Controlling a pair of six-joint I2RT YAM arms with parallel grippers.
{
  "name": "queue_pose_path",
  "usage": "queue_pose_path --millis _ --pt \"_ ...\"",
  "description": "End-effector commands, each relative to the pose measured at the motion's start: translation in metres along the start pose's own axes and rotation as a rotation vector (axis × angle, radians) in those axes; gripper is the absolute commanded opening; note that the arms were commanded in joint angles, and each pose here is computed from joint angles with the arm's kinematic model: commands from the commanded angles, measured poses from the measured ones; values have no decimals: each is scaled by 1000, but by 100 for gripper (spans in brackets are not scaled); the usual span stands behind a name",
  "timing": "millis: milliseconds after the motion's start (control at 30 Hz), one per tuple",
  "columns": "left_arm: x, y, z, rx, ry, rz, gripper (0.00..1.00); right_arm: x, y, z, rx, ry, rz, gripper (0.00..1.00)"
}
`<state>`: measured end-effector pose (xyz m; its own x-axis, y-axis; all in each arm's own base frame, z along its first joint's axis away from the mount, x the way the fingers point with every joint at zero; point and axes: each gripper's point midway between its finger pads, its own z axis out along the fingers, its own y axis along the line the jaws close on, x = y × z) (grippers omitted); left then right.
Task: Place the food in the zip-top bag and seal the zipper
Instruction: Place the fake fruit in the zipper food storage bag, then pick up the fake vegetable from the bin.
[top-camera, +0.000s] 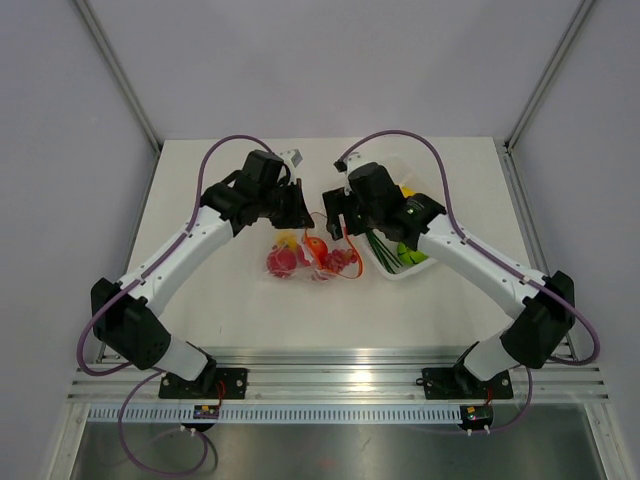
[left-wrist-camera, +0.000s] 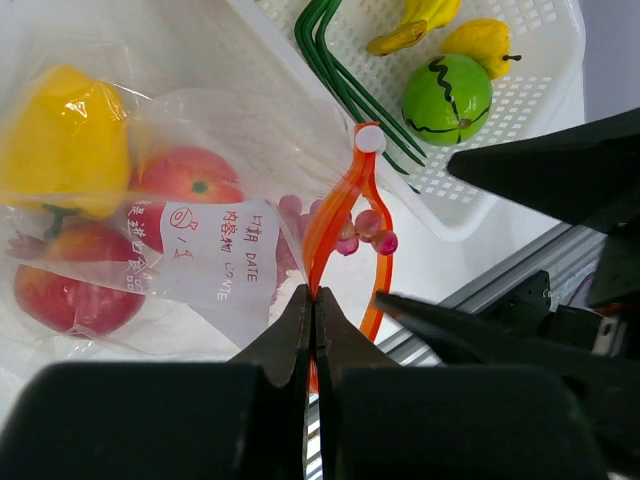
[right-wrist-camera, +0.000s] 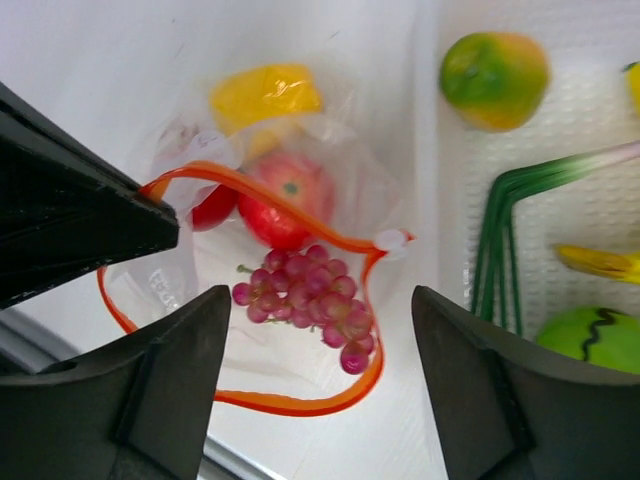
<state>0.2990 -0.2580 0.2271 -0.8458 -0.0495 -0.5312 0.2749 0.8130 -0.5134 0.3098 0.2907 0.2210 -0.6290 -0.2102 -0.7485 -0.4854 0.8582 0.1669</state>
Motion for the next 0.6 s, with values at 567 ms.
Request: queue_pose_path --millis 567 --pt "-24 -23 -26 74 -101 37 0 -10 -200 37 390 -122 369 86"
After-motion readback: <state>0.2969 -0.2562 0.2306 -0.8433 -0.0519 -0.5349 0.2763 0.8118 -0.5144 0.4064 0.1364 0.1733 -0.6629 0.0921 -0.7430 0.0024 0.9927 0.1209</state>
